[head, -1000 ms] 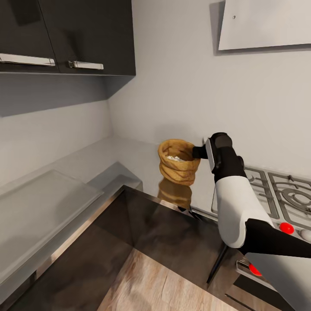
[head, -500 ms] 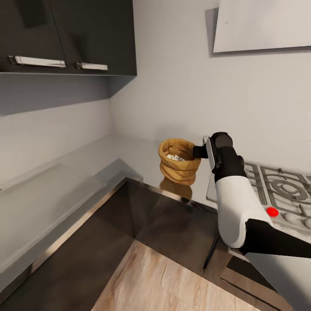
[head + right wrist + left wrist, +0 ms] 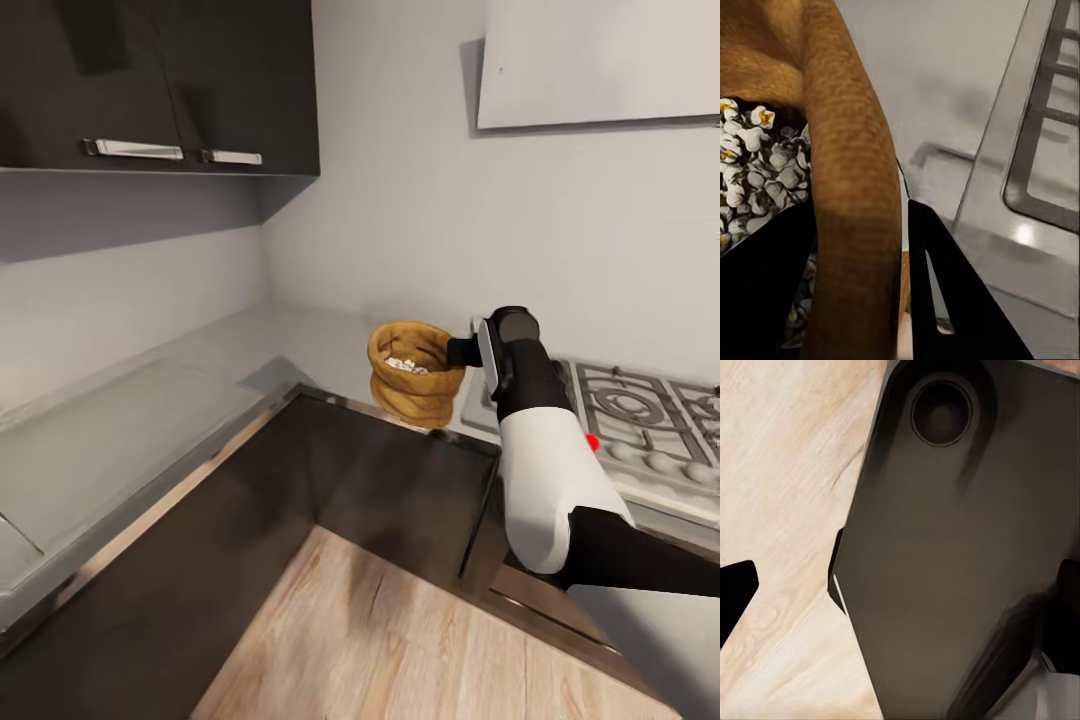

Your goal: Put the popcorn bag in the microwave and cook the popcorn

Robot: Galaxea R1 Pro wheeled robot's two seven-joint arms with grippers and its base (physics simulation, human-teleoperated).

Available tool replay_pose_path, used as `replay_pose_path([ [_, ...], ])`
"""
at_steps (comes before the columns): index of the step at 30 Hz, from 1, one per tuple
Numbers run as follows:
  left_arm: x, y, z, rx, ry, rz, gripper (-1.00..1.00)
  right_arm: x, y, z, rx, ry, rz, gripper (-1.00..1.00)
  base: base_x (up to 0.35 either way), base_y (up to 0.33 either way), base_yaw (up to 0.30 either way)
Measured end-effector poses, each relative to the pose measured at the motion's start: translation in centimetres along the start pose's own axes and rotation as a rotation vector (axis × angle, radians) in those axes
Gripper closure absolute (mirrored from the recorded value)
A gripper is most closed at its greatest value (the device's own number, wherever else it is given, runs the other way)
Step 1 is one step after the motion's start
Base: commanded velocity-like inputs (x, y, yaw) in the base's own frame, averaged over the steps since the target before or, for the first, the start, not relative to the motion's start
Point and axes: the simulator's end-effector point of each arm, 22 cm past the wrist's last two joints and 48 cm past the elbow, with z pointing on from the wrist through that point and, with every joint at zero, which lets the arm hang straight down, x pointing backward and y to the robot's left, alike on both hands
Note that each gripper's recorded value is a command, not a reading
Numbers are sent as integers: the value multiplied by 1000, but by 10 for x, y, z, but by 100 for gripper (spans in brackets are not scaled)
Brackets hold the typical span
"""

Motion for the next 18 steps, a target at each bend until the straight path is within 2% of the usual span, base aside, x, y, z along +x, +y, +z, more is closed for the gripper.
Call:
replay_pose_path([
  [8,4,-8,-1,10,6,4,-100,0,1,0,-4,0,2,100,-346,0,0],
  [18,4,-7,-1,9,7,3,-100,1,0,0,-1,1,1,100,-346,0,0],
])
